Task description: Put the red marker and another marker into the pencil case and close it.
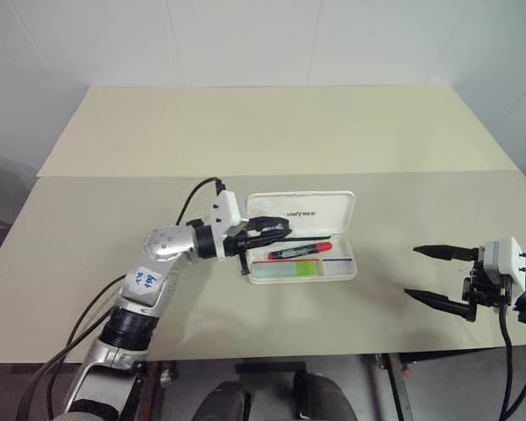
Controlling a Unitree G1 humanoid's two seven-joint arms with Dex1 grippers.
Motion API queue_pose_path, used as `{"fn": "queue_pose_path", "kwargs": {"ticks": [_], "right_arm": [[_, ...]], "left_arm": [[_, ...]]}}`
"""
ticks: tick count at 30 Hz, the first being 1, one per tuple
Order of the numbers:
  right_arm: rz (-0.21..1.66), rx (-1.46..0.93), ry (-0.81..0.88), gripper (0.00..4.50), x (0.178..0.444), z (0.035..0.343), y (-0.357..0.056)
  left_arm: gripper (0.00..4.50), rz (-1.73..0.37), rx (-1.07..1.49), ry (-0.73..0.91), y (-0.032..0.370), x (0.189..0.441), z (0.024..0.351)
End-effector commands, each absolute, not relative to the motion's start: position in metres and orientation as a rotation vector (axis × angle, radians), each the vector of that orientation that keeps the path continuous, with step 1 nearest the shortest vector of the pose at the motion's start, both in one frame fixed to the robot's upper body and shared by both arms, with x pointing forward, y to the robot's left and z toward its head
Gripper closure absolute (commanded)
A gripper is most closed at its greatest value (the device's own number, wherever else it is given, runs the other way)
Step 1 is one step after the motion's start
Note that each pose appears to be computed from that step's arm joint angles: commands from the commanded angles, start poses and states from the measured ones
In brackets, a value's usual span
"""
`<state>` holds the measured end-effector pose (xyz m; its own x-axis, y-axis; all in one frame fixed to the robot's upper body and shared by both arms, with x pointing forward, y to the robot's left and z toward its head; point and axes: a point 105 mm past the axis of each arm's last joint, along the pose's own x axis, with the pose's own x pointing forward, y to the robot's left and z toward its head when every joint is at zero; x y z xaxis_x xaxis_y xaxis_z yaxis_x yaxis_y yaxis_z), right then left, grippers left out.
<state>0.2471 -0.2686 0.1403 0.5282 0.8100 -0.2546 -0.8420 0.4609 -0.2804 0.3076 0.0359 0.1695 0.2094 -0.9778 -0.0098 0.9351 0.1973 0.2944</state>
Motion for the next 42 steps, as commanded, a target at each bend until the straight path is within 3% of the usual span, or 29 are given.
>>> {"fn": "queue_pose_path", "kwargs": {"ticks": [1,18,32,42], "right_arm": [[0.977,-0.432,0.028,0.0,0.245,0.158,-0.271],[0.936,-0.435,0.029,0.0,0.224,0.163,-0.265],[0.918,-0.433,0.011,0.0,0.217,0.156,-0.27],[0.936,-0.44,-0.005,0.0,0.218,0.148,-0.269]], "left_arm": [[4.11,-1.402,0.306,-0.226,0.02,0.306,0.172],[4.11,-1.594,0.297,-0.187,-0.052,0.308,0.148],[4.11,-1.611,0.282,-0.092,-0.062,0.311,0.121],[0.79,-1.615,0.175,-0.124,-0.068,0.31,0.131]]}}
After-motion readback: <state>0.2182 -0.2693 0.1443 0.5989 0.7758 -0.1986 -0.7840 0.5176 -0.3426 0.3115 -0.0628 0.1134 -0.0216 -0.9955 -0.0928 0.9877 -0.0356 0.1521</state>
